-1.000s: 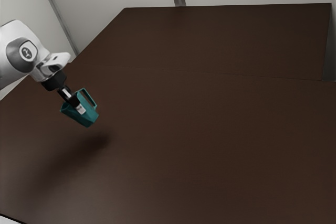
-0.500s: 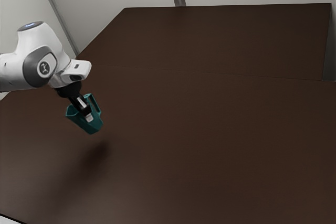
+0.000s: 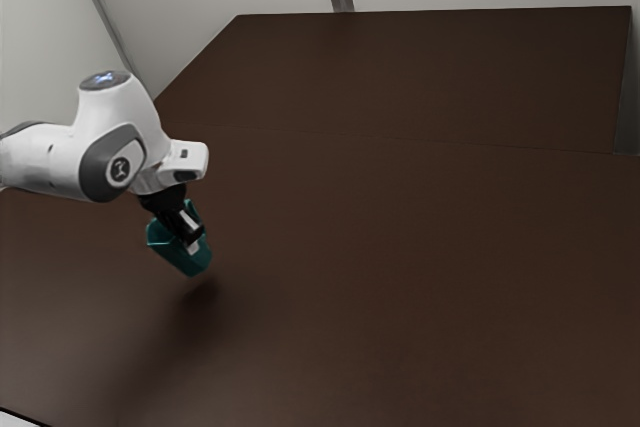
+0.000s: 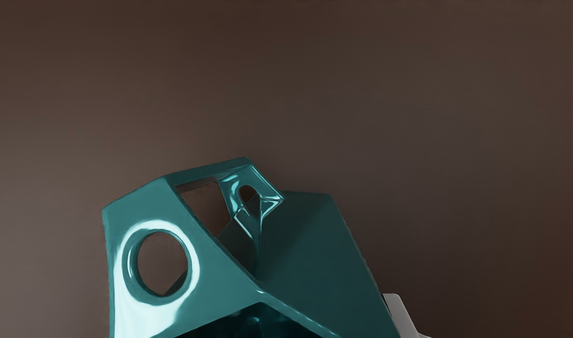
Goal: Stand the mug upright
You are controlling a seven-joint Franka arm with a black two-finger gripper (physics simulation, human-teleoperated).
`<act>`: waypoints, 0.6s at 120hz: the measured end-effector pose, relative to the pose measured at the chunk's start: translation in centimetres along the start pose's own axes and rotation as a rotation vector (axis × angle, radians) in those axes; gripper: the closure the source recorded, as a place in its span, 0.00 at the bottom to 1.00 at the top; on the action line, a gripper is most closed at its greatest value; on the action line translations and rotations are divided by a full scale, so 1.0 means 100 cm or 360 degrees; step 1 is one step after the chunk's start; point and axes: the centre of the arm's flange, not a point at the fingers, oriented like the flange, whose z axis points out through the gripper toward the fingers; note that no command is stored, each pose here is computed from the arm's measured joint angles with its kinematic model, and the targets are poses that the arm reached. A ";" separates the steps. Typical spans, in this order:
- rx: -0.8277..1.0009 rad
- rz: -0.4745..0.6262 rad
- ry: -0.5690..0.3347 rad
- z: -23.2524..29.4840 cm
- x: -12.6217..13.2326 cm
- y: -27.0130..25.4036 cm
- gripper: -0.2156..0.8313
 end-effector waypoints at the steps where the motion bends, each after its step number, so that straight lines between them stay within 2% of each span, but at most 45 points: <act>1: 0.0001 -0.0003 0.0002 0.000 0.000 0.001 0.96; 72: 0.0031 -0.0181 -0.0041 0.055 0.025 0.016 0.96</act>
